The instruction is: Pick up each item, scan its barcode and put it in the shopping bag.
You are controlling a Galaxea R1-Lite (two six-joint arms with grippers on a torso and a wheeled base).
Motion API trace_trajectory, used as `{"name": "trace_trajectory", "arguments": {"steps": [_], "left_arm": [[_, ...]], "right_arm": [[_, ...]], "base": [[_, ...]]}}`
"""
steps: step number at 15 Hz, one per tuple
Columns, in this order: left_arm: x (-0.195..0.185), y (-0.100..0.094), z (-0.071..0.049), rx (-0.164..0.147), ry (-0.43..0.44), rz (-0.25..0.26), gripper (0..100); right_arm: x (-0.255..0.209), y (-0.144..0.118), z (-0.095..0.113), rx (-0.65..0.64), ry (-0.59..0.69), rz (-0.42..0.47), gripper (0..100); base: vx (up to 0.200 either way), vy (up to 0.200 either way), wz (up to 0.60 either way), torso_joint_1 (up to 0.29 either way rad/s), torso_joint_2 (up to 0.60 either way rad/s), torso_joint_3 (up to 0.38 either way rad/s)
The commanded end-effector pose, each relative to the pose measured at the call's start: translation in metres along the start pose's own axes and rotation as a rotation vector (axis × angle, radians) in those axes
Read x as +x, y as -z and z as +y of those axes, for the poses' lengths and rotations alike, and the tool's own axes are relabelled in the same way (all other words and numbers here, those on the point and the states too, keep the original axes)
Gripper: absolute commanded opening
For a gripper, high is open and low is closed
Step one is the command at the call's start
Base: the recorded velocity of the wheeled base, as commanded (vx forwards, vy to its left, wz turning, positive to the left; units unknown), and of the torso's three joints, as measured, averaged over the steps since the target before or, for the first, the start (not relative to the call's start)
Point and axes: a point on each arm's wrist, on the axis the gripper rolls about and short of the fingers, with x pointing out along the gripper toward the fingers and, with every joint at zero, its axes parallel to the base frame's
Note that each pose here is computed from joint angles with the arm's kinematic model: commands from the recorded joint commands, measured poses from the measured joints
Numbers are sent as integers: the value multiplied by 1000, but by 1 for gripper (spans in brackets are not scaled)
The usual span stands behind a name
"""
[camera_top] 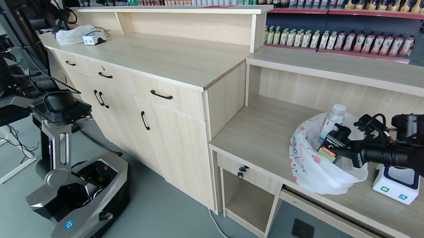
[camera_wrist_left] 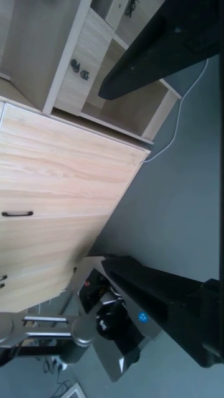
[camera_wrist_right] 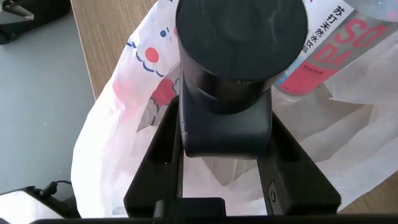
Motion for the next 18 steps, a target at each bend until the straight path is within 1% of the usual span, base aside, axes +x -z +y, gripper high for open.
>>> {"name": "trace_trajectory", "arguments": {"steps": [1,8,13,18], "left_arm": [[0,0,0,0,-1,1,100],[0,0,0,0,-1,1,100],[0,0,0,0,-1,1,100],[0,0,0,0,-1,1,100]], "right_arm": [[17,16,4,15,-34,21,0],[41,36,1,-20,-29,-12,0],[47,43,-1,-22,-30,-10,0],[49,43,-2,-27,-31,-11,0]], "base": [[0,0,0,0,0,0],[0,0,0,0,0,0],[0,0,0,0,0,0],[0,0,0,0,0,0]]}}
